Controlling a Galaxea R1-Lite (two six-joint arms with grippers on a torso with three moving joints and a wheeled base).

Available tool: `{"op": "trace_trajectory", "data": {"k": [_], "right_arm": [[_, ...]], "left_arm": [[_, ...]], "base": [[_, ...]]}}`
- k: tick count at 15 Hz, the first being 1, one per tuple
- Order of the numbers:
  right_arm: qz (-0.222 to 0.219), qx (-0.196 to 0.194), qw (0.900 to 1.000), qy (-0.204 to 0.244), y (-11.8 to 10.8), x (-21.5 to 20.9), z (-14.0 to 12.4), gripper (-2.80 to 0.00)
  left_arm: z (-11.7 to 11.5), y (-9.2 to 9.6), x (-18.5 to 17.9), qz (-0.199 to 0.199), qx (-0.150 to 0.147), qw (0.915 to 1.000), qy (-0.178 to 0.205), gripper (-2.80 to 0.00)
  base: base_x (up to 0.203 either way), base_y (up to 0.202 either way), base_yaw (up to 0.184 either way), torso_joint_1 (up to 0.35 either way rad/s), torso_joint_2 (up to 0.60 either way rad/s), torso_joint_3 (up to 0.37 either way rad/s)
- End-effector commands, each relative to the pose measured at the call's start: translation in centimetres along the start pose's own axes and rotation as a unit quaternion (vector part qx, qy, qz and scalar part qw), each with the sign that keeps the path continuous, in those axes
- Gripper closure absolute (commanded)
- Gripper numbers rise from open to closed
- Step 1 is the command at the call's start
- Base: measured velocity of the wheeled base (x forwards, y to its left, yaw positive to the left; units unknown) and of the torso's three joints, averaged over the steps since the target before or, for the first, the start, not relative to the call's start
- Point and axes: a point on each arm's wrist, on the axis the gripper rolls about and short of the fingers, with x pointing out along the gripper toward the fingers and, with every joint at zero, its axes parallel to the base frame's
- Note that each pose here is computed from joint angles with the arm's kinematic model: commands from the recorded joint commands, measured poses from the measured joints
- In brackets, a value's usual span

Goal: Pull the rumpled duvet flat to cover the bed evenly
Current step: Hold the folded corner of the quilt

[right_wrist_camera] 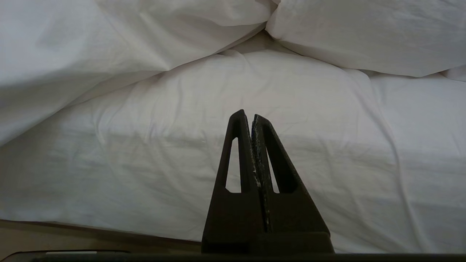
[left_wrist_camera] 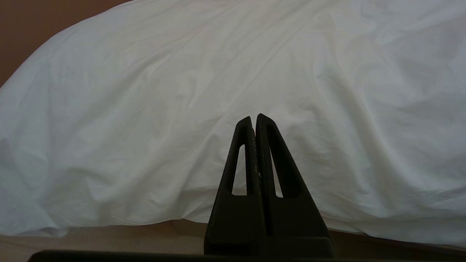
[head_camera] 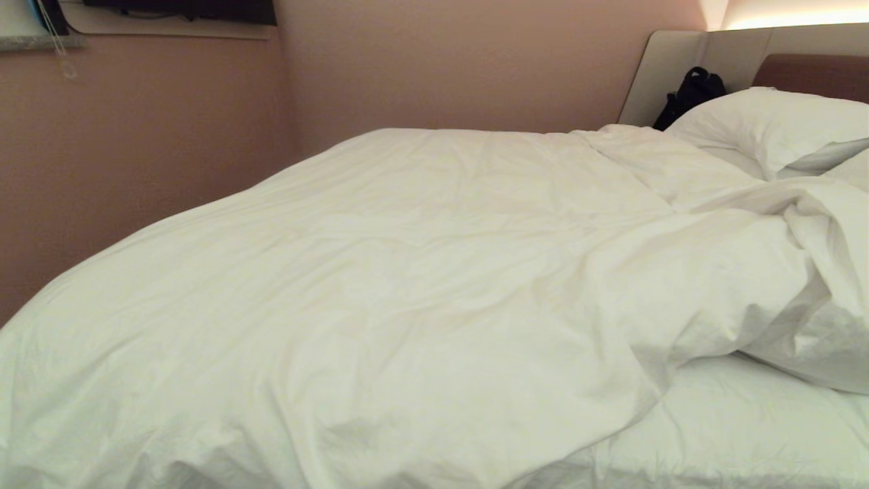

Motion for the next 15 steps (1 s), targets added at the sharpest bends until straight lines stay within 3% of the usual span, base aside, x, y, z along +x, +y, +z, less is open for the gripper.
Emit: {"op": "trace_trajectory", "data": {"k": [1, 15], "right_arm": [[0.000, 0.000, 1.000, 0.000, 0.00, 0.00, 0.00, 0.00], [0.001, 0.000, 1.000, 0.000, 0.00, 0.00, 0.00, 0.00]], "left_arm": [[-0.01, 0.00, 0.00, 0.001, 0.001, 1.0000, 0.000, 0.00], [0.00, 0.00, 0.00, 0.000, -0.001, 1.0000, 0.000, 0.00]], "base": [[0.000, 0.000, 0.000, 0.000, 0.00, 0.000], [0.000, 0.000, 0.000, 0.000, 0.00, 0.000]]}}
